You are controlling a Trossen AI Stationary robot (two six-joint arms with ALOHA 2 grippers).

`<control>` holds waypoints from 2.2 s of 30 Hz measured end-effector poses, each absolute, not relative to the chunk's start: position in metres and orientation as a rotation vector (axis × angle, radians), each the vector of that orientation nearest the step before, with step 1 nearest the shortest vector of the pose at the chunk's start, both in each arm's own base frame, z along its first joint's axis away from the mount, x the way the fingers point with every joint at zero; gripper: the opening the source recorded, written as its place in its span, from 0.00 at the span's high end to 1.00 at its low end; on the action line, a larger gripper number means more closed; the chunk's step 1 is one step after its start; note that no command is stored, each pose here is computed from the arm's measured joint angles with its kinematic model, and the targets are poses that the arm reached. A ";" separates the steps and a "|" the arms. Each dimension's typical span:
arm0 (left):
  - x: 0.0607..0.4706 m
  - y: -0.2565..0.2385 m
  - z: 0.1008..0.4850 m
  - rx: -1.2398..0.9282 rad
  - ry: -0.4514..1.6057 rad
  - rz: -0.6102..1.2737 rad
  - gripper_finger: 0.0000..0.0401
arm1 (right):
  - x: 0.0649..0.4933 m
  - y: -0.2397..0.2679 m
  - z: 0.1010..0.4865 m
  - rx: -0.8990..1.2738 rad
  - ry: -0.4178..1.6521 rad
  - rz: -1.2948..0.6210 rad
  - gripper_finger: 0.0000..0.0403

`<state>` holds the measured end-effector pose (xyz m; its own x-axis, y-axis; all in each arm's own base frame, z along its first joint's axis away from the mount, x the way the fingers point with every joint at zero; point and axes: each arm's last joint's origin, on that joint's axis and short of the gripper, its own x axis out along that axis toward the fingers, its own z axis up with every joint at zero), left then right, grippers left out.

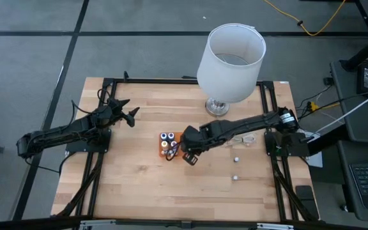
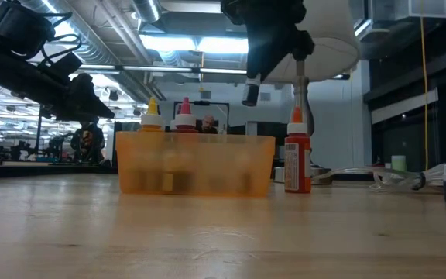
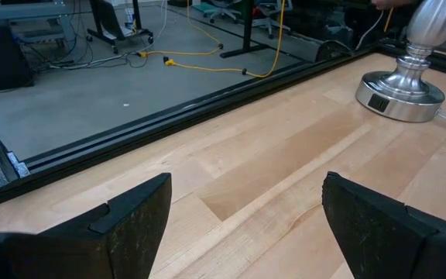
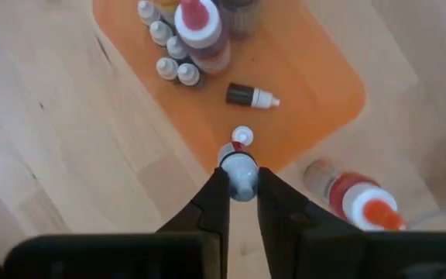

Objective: Pick & Place food coloring
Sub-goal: Put the left small red food coloring bottle into the orange bin, then put the small red food coloring bottle into the orange bin

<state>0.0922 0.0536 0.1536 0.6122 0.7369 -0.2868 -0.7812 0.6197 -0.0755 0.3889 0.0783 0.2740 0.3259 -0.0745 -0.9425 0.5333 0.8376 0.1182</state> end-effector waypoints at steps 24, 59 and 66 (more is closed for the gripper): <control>0.092 0.054 0.154 -0.201 0.238 0.882 0.19 | 0.431 0.069 0.231 0.206 1.284 -0.251 0.87; 0.092 0.054 0.154 -0.201 0.238 0.882 0.20 | 0.443 0.072 0.185 0.190 1.400 -0.237 0.70; 0.092 0.054 0.154 -0.201 0.238 0.882 0.20 | 0.442 0.072 0.187 0.189 1.404 -0.239 0.68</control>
<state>0.0922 0.0537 0.1536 0.6122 0.7369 -0.2868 -0.7812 0.6197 -0.0755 0.4418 0.0720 0.1868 0.1488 -0.0534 -0.9874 0.2764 0.9610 -0.0103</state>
